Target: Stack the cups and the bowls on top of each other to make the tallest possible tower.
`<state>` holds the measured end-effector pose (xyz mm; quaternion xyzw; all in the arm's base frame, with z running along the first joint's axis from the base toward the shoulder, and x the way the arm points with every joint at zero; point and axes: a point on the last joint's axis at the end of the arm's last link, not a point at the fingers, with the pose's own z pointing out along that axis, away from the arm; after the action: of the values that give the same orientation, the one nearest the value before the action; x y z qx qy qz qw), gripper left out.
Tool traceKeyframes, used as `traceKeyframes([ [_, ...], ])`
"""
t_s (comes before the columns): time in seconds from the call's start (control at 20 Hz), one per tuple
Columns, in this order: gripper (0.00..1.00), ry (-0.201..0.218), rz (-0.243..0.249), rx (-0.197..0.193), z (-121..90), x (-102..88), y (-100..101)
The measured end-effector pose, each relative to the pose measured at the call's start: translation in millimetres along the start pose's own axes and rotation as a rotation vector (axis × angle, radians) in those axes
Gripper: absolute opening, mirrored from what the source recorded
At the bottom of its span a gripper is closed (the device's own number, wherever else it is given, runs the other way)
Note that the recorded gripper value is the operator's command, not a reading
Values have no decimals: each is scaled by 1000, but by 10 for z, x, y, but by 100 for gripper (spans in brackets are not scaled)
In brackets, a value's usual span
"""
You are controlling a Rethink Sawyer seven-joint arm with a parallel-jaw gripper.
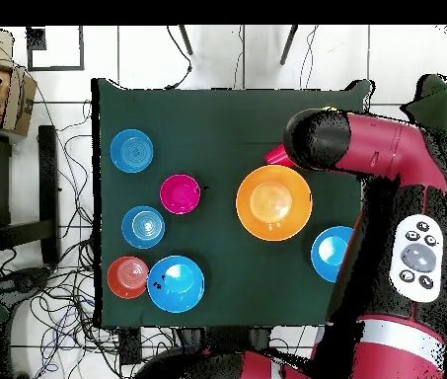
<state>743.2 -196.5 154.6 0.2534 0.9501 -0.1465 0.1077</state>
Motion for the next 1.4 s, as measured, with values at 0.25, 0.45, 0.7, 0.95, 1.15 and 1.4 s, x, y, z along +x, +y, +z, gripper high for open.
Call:
traceKeyframes([
  [0.25, 0, 9, -9, 14, -35, 39, 31],
  [0.45, 0, 4, -29, 23, -79, 86, 138],
  [0.7, 0, -2, -55, 30, -142, 150, 296],
  [0.95, 0, -12, -83, 35, -235, 227, 493],
  [1.15, 0, -19, -105, 33, -324, 298, 686],
  [1.4, 0, -28, -122, 31, -425, 364, 862],
])
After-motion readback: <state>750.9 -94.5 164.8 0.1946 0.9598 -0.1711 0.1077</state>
